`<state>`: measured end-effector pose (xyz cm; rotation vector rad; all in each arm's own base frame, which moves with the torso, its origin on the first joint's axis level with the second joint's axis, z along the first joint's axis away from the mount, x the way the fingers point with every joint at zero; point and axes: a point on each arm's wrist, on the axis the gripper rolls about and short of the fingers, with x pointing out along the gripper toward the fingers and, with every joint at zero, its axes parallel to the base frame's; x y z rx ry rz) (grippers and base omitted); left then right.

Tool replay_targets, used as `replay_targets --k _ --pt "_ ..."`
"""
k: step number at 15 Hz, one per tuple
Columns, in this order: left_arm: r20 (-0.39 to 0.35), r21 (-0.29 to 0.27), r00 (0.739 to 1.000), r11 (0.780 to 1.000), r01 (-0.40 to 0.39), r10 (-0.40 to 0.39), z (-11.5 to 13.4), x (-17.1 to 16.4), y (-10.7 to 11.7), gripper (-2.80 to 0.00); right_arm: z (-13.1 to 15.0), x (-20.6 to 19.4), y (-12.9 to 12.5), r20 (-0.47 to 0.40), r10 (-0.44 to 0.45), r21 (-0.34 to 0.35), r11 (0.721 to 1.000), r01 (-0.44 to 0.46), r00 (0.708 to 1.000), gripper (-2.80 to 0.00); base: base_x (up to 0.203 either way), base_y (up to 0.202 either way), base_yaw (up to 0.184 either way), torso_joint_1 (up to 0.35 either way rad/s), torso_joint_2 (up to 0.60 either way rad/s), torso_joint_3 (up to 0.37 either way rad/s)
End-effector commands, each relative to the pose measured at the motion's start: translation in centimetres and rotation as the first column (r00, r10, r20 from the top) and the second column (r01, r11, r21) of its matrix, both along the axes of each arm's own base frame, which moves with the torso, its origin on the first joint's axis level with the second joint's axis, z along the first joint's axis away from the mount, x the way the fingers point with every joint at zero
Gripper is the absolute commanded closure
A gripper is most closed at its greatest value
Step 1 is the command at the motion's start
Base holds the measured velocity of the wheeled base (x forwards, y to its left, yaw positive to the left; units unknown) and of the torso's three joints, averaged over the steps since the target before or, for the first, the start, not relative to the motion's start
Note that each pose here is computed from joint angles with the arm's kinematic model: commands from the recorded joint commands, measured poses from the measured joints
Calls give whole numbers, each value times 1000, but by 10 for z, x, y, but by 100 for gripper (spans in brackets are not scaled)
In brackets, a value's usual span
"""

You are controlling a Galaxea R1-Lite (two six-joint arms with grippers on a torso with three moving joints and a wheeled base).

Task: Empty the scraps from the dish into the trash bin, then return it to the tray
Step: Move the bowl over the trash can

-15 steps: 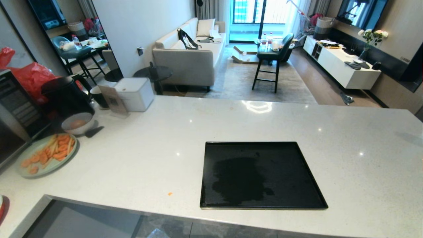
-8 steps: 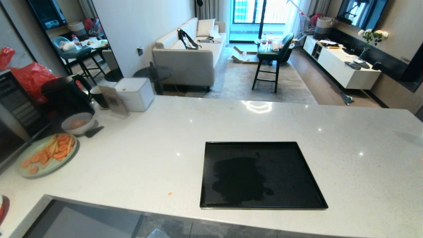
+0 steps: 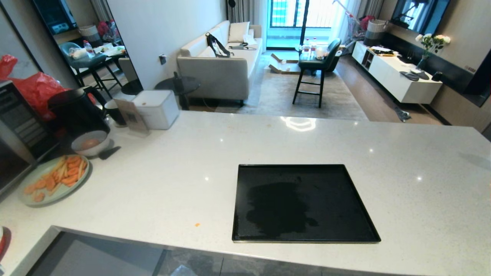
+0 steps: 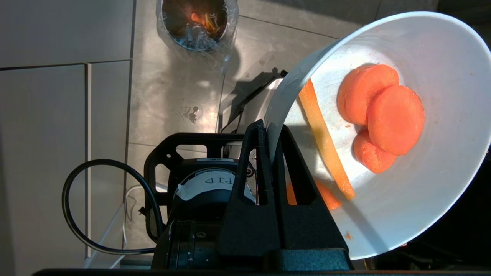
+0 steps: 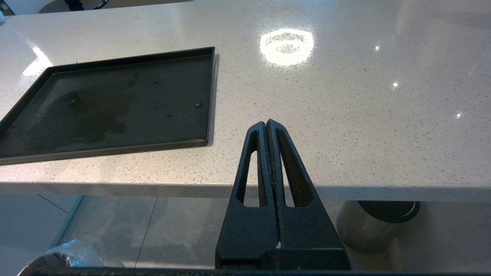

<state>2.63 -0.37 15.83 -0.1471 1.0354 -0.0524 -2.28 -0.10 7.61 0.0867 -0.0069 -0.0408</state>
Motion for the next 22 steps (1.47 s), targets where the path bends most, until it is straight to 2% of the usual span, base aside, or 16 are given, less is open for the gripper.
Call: replay_targets --k 1,22 --pt "-10 0 1000 1000 -1 1 -1 0 0 0 0 0 0 1 0 0 1000 0 1000 0 0 0 0 0 0 0" --pt "-13 6 1000 1000 -8 8 -3 -3 0 0 0 0 0 1 -2 4 1000 2 1000 0 0 0 0 -10 25 14"
